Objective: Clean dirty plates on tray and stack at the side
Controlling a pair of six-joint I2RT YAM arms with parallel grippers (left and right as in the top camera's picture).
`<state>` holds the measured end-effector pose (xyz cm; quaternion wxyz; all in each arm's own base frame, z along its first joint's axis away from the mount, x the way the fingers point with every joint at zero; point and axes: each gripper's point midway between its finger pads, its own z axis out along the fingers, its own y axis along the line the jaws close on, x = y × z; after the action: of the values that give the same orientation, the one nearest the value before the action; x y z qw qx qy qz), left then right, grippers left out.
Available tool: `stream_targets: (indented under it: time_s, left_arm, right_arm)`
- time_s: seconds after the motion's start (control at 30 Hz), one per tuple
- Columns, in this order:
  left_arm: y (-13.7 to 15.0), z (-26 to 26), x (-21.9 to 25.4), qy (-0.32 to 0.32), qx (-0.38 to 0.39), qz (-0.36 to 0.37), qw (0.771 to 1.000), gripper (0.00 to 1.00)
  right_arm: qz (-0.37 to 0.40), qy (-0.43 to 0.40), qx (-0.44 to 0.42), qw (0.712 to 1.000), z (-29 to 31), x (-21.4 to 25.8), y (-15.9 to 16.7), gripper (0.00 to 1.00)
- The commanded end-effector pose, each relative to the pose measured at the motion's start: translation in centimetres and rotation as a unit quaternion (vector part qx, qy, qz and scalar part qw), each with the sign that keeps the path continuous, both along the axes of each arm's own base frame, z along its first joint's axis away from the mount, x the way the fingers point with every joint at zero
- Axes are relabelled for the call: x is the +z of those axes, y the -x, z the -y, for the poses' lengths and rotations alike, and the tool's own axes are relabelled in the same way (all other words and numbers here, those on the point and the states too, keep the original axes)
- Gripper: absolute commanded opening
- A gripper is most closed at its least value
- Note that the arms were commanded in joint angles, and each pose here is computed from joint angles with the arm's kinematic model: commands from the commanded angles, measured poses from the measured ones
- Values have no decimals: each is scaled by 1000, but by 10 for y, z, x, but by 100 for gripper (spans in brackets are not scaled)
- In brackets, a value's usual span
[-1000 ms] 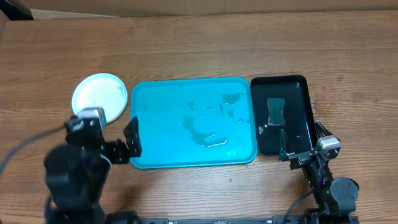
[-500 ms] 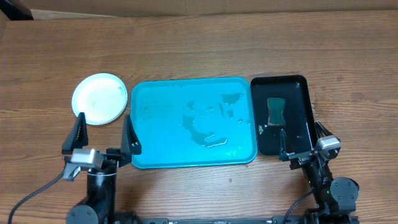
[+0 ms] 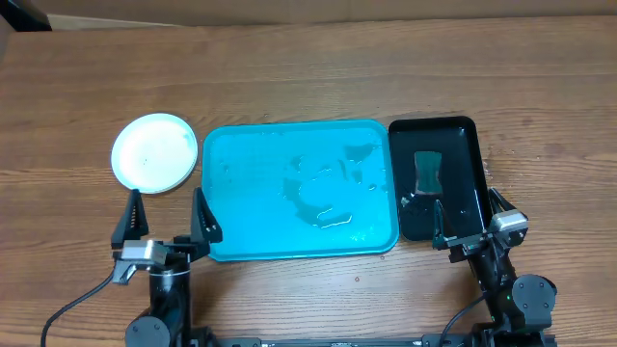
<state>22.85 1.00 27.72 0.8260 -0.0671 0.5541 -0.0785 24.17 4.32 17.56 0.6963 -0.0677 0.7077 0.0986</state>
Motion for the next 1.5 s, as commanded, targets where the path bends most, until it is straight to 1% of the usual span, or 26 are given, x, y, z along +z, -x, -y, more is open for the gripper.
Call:
stream_targets:
  time_s: [0.0, 0.2, 0.37, 0.4, 0.43, 0.6, 0.73, 0.8, 1.47]
  left_arm:
    - [-5, -6, -19, 16, 14, -21, 1000, 100]
    - [-16, -15, -67, 27, 38, -121, 992, 100]
    - [-17, -16, -117, 30, 41, -219, 974, 100]
    - [-16, -15, -121, 24, 41, -228, 972, 100]
    - [-17, -13, -120, 6, 37, -227, 973, 100]
    - [-17, -8, -121, -27, 27, -231, 972, 100]
    - [-17, -7, -121, -88, 35, -233, 968, 100]
    - [-17, -7, -121, -105, 38, -233, 966, 100]
    - [-17, -8, -121, -105, 38, -233, 966, 100]
  right_arm:
    - [2, 2, 0, 1000, 0, -2, 0, 100]
    - [2, 2, 0, 1000, 0, -2, 0, 100]
    - [2, 2, 0, 1000, 0, -2, 0, 100]
    - [2, 2, 0, 1000, 0, -2, 0, 100]
    - [2, 2, 0, 1000, 0, -2, 0, 100]
    - [2, 2, 0, 1000, 0, -2, 0, 100]
    - [2, 2, 0, 1000, 0, -2, 0, 100]
    - [3, 2, 0, 1000, 0, -2, 0, 100]
    - [2, 2, 0, 1000, 0, -2, 0, 100]
